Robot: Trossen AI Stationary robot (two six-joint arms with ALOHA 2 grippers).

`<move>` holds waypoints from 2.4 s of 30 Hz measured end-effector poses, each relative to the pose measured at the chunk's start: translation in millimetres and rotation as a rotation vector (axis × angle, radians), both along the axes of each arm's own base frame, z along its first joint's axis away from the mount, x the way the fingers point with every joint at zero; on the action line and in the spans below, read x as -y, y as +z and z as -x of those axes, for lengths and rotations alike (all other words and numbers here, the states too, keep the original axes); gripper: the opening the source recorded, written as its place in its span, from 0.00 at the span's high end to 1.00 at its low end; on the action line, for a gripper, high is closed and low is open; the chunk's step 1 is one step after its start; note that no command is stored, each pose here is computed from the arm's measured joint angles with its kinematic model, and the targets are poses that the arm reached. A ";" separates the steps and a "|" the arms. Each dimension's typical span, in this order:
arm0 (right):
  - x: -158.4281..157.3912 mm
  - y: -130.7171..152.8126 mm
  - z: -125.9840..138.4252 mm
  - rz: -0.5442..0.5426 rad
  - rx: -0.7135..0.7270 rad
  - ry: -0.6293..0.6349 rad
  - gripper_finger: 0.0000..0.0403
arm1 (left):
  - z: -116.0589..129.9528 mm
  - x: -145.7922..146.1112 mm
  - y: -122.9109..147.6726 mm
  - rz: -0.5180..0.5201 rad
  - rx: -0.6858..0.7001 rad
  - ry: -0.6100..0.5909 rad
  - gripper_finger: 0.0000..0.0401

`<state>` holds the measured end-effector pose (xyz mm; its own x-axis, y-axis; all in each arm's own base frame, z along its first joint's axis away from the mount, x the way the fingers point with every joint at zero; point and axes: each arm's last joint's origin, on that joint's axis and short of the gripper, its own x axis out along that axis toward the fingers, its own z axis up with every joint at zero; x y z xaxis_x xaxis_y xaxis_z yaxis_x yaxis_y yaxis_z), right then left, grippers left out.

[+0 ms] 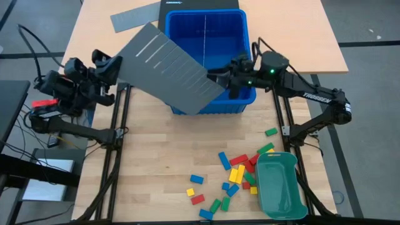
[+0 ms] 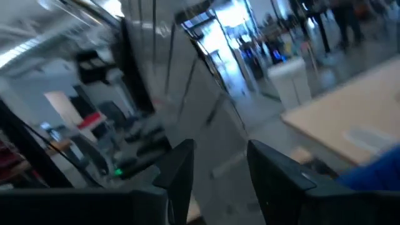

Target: Sort Items/Unsort Items

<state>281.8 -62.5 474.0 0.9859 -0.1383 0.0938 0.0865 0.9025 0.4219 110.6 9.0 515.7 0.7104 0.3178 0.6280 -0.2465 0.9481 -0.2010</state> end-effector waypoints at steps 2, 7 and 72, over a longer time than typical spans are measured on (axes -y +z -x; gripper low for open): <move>5.4 6.3 3.0 0.015 0.025 0.022 0.60 | -0.1 -3.2 0.3 0.007 0.013 -0.011 1.00; 16.2 28.3 17.8 0.110 0.003 -0.016 0.59 | -18.2 -14.8 -4.2 0.012 -0.022 -0.011 1.00; 101.6 72.4 42.7 0.331 -0.234 0.114 1.00 | -85.2 -107.3 -6.5 0.168 -0.322 0.004 0.84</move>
